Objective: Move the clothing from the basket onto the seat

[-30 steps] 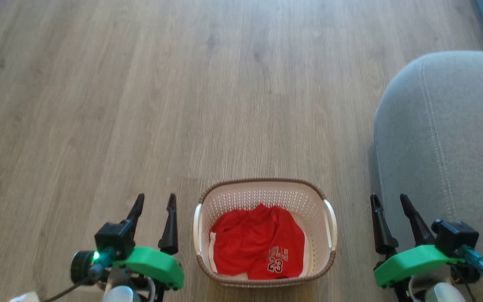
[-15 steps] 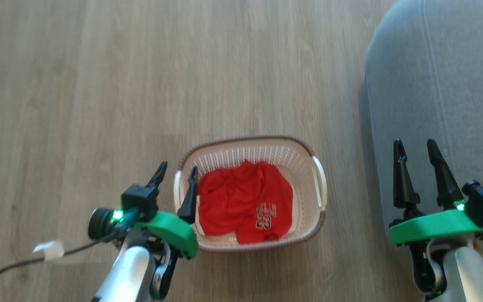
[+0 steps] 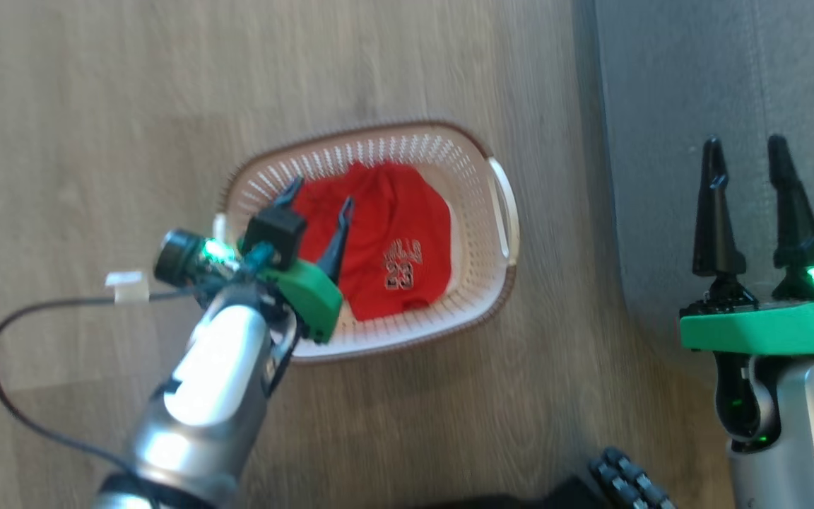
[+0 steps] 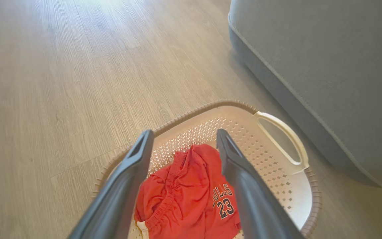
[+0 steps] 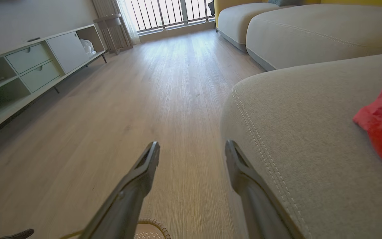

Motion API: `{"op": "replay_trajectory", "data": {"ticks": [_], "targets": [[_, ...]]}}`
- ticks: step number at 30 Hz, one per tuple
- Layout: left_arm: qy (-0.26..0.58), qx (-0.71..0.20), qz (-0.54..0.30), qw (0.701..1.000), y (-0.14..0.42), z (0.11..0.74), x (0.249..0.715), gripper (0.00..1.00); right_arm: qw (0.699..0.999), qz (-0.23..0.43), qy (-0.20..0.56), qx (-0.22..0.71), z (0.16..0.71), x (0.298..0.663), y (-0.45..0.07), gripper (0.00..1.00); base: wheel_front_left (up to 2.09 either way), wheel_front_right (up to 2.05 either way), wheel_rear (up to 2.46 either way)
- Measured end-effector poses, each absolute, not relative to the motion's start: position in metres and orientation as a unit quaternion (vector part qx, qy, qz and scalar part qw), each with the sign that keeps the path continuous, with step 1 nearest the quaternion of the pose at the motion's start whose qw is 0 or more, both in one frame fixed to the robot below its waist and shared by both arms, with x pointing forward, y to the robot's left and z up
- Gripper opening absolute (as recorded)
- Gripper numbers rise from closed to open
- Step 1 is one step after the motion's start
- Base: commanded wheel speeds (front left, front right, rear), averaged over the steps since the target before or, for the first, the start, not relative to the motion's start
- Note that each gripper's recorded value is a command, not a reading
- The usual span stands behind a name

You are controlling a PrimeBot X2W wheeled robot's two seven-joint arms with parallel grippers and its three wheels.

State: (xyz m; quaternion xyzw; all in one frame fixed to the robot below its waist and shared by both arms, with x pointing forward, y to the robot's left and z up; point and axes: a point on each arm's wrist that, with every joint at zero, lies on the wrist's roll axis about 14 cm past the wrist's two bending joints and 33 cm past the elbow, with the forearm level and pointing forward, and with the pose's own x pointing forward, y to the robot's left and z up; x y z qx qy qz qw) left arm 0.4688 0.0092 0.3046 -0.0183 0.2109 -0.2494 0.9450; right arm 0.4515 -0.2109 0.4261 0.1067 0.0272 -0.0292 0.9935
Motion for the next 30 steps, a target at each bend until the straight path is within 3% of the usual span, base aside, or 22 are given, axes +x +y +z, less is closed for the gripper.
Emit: {"op": "replay_trajectory", "data": {"ticks": [7, 15, 18, 22, 30], "targets": [[0.296, 0.031, -0.295, 0.908, -0.009, 0.223, 0.469, 1.00, 0.993, -0.066, 0.022, 0.098, 0.421, 0.452, -0.238, 1.00, 0.00, 0.00, 0.00], [0.361, 0.080, -0.344, 0.863, -0.020, 0.155, 0.467, 1.00, 0.994, -0.057, 0.035, 0.090, 0.410, 0.453, -0.232, 1.00, 0.00, 0.00, 0.00], [0.405, 0.108, -0.363, 0.832, -0.018, 0.127, 0.455, 1.00, 0.994, -0.059, 0.036, 0.089, 0.409, 0.453, -0.233, 1.00, 0.00, 0.00, 0.00], [0.441, 0.130, -0.378, 0.803, -0.020, 0.103, 0.446, 1.00, 0.993, -0.061, 0.032, 0.093, 0.409, 0.455, -0.234, 1.00, 0.00, 0.00, 0.00], [0.468, 0.154, -0.392, 0.777, -0.024, 0.086, 0.440, 1.00, 0.994, -0.058, 0.046, 0.077, 0.405, 0.451, -0.232, 1.00, 0.00, 0.00, 0.00]]}}
